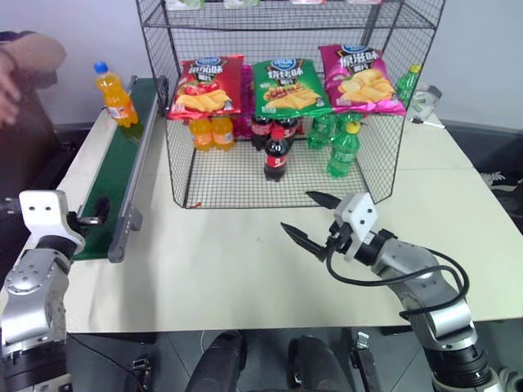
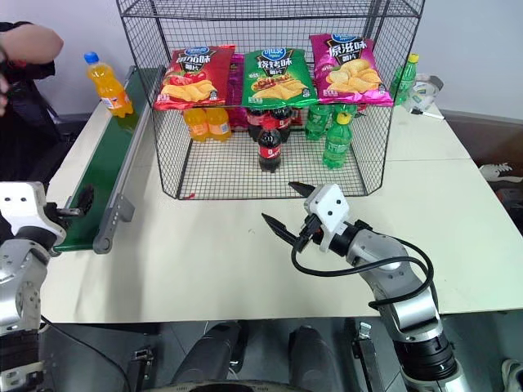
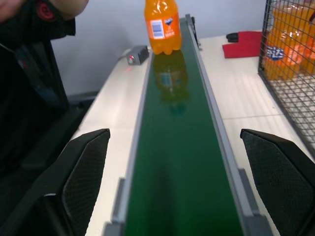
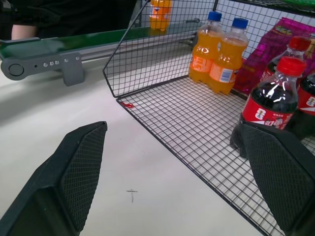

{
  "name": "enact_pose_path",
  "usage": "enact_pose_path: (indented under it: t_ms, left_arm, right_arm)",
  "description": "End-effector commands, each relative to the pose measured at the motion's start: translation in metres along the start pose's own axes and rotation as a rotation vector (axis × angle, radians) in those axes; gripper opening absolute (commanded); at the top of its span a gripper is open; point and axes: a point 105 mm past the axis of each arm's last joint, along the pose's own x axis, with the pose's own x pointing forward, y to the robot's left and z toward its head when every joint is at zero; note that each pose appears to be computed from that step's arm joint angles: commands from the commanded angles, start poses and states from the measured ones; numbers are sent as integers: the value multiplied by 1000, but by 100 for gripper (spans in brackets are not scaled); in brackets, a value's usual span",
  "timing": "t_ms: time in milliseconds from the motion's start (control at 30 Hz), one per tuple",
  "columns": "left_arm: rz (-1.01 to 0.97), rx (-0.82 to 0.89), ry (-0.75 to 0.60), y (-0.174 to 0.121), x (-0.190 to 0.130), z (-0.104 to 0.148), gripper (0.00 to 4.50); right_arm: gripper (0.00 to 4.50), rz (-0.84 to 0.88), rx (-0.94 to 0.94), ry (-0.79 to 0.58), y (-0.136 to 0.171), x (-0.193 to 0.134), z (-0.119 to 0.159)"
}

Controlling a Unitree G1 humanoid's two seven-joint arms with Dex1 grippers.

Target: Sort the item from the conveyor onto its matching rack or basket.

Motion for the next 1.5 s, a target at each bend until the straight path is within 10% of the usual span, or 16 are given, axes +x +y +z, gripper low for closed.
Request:
enact_pose_path:
  t_ms: [33,1500]
  left_arm:
    - [16,15,-47,8,-3,14,445]
    - [64,-102,-139,17,-7,24,445]
  right_arm:
    - [450,10,-12,-32,0,1,9]
    - [450,12,5,-42,4,2,2]
